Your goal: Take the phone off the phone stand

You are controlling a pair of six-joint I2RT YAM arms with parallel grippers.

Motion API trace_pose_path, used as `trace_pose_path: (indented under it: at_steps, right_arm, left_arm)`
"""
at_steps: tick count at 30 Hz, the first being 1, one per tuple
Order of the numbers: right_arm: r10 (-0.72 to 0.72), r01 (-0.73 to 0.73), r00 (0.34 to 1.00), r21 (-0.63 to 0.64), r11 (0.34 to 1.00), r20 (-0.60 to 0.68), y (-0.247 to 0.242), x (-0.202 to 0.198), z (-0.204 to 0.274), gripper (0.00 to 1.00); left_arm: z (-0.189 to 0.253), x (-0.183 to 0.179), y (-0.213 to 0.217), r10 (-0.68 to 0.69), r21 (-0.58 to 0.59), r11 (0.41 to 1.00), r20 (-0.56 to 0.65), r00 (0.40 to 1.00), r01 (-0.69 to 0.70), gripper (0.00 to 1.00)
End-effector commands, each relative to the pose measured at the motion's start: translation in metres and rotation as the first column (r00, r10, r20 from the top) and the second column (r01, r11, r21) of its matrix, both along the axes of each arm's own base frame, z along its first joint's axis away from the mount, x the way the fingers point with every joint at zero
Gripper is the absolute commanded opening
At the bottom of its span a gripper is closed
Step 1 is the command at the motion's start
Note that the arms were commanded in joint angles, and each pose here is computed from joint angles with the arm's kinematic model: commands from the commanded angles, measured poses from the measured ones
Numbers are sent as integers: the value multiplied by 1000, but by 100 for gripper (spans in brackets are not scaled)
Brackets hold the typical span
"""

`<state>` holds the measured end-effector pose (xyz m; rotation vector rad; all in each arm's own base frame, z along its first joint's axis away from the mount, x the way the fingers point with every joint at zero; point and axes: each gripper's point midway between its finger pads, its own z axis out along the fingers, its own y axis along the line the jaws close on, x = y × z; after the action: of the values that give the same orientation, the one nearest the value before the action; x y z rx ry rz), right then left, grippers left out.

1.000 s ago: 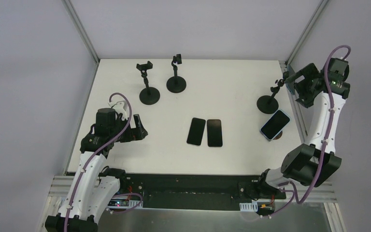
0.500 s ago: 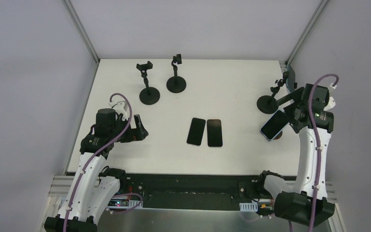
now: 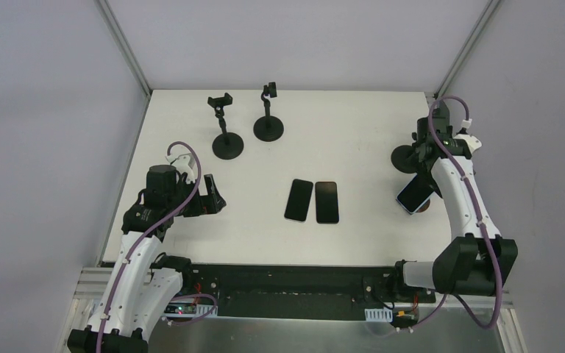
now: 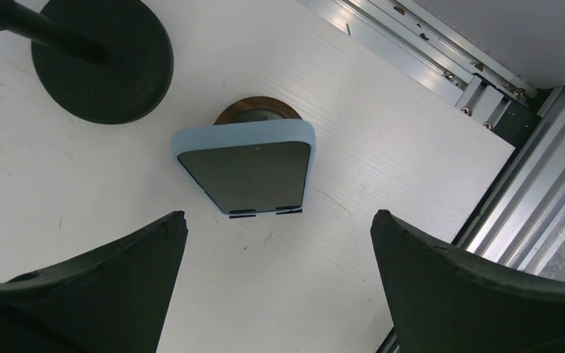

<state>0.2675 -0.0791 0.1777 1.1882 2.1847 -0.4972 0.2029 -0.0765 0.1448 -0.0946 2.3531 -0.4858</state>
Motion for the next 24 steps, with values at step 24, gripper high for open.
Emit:
trace_pose_path:
  at_steps: [24]
  right_arm:
    - [-22,14,996,-101,995,-82,-22,33,-39,100]
  left_arm:
    - [7,4,0,-11,14,1000,19,1000,11,99]
